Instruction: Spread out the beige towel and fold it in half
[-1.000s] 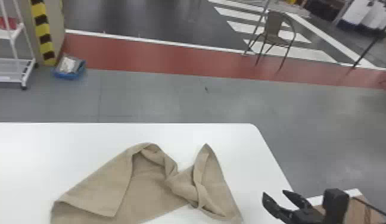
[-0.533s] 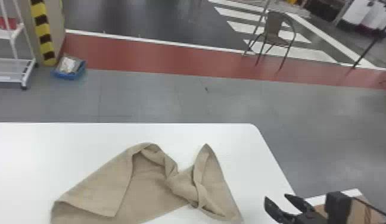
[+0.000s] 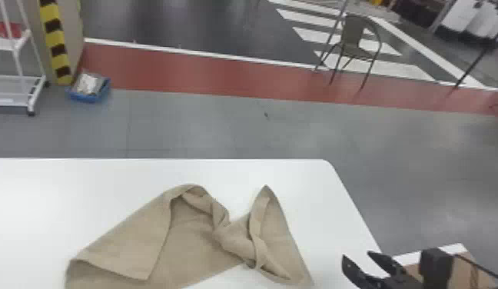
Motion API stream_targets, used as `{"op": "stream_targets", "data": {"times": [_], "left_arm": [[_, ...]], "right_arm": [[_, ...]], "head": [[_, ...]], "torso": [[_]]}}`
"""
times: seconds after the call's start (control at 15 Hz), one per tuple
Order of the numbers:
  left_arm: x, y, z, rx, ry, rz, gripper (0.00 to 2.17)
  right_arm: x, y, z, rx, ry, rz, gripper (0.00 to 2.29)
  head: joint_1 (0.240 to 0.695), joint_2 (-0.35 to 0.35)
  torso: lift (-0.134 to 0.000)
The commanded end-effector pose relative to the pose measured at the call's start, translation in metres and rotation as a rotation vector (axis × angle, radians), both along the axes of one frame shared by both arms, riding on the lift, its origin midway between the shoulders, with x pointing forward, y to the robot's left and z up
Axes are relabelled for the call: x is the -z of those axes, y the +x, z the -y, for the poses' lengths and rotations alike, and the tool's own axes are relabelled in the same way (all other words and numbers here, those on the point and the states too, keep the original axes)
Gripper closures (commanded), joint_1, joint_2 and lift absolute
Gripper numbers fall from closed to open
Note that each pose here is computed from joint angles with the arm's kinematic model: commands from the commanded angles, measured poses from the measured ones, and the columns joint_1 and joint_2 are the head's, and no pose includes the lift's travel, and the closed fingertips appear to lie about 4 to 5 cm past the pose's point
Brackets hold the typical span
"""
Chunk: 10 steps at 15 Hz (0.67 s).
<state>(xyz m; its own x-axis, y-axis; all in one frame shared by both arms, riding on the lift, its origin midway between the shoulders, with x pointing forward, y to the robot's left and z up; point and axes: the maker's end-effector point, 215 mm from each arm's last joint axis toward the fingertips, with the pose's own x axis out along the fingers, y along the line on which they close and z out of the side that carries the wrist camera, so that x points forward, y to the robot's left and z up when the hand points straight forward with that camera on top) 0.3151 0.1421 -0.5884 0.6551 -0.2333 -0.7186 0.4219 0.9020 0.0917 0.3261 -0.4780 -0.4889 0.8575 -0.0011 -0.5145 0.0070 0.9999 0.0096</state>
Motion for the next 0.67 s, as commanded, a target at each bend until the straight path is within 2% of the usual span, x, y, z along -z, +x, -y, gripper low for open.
{"op": "stream_targets", "data": {"times": [0.0, 0.07, 0.27, 0.33, 0.6], "left_arm": [[-0.001, 0.003, -0.003, -0.001, 0.004, 0.004, 0.56], [-0.003, 0.005, -0.004, -0.004, 0.005, 0.010, 0.74], [-0.003, 0.008, -0.008, -0.005, 0.013, 0.008, 0.86], [-0.003, 0.010, -0.009, -0.012, 0.014, 0.009, 1.08], [-0.003, 0.013, -0.011, -0.017, 0.014, 0.011, 1.09]], "right_arm": [[-0.001, 0.002, -0.003, -0.005, 0.001, 0.006, 0.29], [0.000, 0.003, -0.004, -0.005, 0.002, 0.007, 0.29], [-0.001, 0.003, -0.005, -0.004, 0.004, 0.008, 0.29], [0.000, 0.002, -0.005, -0.004, 0.005, 0.007, 0.29], [0.000, 0.005, -0.009, -0.010, 0.009, 0.009, 0.29]], "head": [[0.695, -0.350], [0.695, -0.350], [0.695, -0.350], [0.695, -0.350], [0.695, -0.350]], "torso": [[0.000], [0.000], [0.000], [0.000], [0.000]]}}
